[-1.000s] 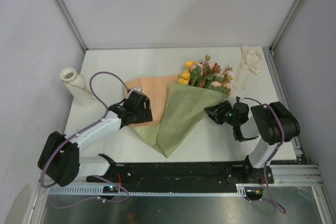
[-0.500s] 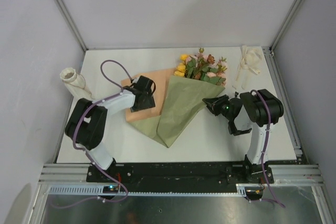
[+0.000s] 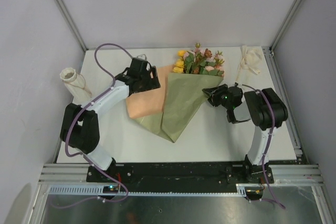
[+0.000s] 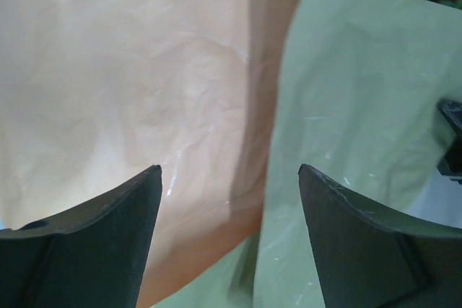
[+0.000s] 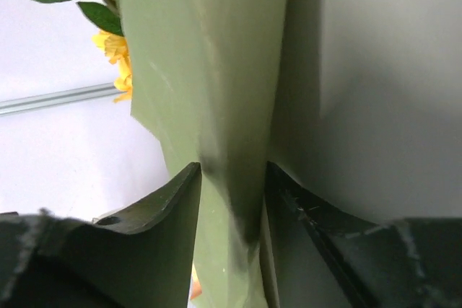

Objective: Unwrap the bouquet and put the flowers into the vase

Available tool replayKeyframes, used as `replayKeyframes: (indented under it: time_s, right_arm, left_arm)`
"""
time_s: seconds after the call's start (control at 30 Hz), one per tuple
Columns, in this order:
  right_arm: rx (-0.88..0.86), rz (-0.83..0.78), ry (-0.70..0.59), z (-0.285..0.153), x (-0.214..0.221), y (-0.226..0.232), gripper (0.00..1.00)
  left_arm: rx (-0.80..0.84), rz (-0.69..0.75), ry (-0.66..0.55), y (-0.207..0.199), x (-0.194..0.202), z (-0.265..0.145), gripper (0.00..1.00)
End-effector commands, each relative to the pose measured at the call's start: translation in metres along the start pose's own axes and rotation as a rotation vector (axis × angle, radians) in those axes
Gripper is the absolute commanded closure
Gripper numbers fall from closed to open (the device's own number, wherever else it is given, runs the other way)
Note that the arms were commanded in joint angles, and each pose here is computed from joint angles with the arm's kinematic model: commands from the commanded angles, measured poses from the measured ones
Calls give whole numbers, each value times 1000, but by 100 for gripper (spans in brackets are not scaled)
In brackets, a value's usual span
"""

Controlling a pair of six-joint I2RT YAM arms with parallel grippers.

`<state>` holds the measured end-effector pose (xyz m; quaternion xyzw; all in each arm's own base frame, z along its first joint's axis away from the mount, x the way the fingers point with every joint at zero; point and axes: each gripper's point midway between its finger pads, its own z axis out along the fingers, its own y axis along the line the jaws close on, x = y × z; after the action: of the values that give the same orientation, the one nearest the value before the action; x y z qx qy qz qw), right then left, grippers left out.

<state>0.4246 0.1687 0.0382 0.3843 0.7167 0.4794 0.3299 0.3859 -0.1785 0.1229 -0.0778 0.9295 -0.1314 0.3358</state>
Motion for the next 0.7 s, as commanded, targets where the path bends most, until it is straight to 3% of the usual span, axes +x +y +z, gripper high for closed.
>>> replayKeyframes:
  time_s: [0.0,0.13,0.2,0.43,0.67]
  right_arm:
    - [49,-120,-9,-21,-4,24,51]
    - [112,-233,-12,-47,-1,30,31]
    - [117,-293,-12,-61,2,36,27]
    - [87,-508,-10,-113,20,61,25]
    - [37,-592,-58,-155,22,80,25]
  left_arm:
    - [189,90,21,-37,4,-5,19]
    - [262,112,57,-51,24,5,19]
    - [305,116,61,-61,31,7,19]
    - [334,110,93,-61,60,26,20]
    - [382,96,120,-66,83,40,21]
